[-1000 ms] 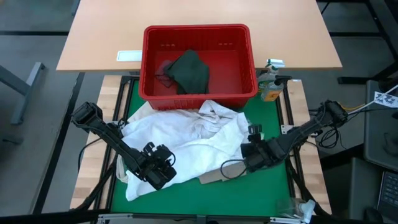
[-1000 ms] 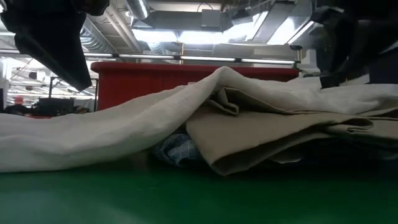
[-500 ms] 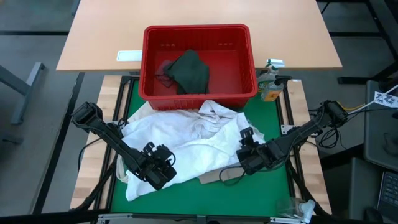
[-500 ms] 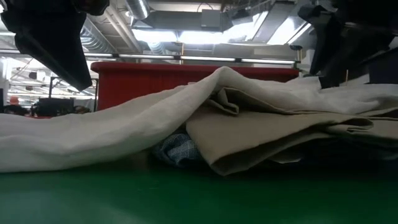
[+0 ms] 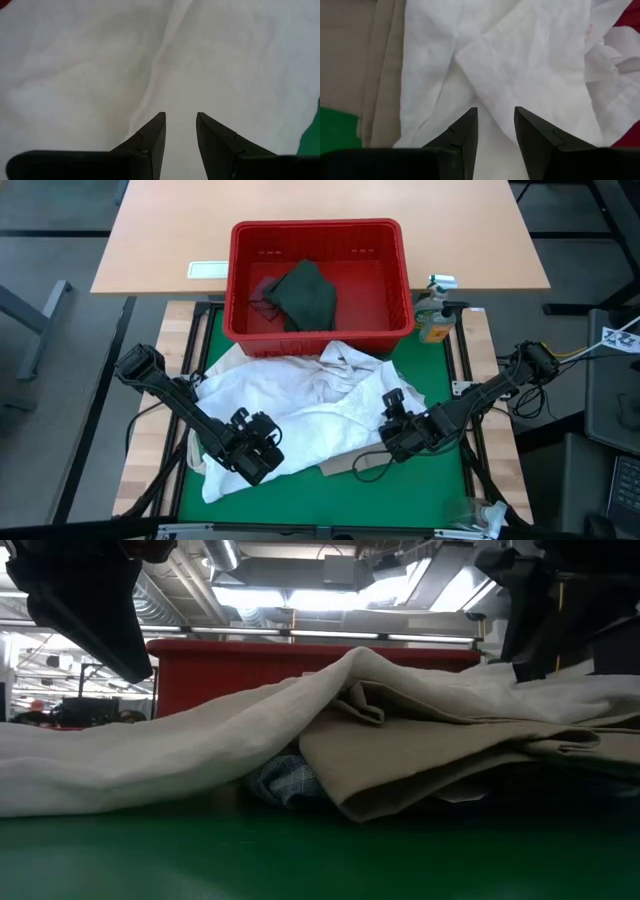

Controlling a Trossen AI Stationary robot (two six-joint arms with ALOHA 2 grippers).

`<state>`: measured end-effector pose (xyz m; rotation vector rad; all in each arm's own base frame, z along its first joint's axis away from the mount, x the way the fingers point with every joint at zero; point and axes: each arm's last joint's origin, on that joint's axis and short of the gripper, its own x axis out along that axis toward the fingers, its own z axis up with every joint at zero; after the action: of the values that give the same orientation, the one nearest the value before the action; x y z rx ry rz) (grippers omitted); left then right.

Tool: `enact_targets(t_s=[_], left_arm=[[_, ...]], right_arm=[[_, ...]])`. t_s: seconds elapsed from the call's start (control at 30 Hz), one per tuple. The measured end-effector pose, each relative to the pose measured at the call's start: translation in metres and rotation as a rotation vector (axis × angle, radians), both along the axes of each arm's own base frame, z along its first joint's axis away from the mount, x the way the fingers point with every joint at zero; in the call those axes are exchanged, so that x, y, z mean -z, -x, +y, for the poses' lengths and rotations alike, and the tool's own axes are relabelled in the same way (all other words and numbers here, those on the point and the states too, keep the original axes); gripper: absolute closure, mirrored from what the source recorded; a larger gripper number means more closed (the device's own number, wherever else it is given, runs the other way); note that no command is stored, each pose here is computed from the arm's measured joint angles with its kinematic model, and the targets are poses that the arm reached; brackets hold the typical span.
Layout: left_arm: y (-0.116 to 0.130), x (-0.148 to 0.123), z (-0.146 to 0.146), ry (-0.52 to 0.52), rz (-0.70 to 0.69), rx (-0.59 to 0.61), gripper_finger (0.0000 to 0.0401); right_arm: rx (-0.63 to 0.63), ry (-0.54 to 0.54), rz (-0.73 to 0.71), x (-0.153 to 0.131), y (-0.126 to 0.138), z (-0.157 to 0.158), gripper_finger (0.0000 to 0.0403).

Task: Fold Laundry from Bin
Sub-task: Fold the white polo shirt

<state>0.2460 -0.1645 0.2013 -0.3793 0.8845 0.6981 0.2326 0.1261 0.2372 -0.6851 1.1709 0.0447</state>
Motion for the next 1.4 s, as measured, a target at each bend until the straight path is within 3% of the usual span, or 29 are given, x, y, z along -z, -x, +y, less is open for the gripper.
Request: enact_targets(t_s=[0.43, 0.67, 1.0, 1.13, 1.4], left_arm=[[0.000, 0.000, 0.000, 0.001, -0.002, 0.000, 0.0296], [-0.001, 0.000, 0.000, 0.005, -0.006, 0.000, 0.0296], [-0.001, 0.000, -0.001, 0.008, -0.012, 0.000, 0.0296], [-0.001, 0.000, -0.001, 0.008, -0.012, 0.000, 0.0296], [-0.001, 0.000, -0.001, 0.007, -0.013, -0.001, 0.0296]], right_arm=[[-0.006, -0.035, -0.015, 0.010, -0.011, 0.008, 0.0274], [0.006, 0.041, 0.006, 0.025, -0.018, 0.010, 0.0274], [0.010, 0.012, -0.050, 0.025, -0.024, 0.013, 0.0276], [0.011, 0.006, -0.059, 0.025, -0.024, 0.014, 0.0300], [0.074, -0.029, -0.085, 0.024, -0.025, 0.014, 0.0396]])
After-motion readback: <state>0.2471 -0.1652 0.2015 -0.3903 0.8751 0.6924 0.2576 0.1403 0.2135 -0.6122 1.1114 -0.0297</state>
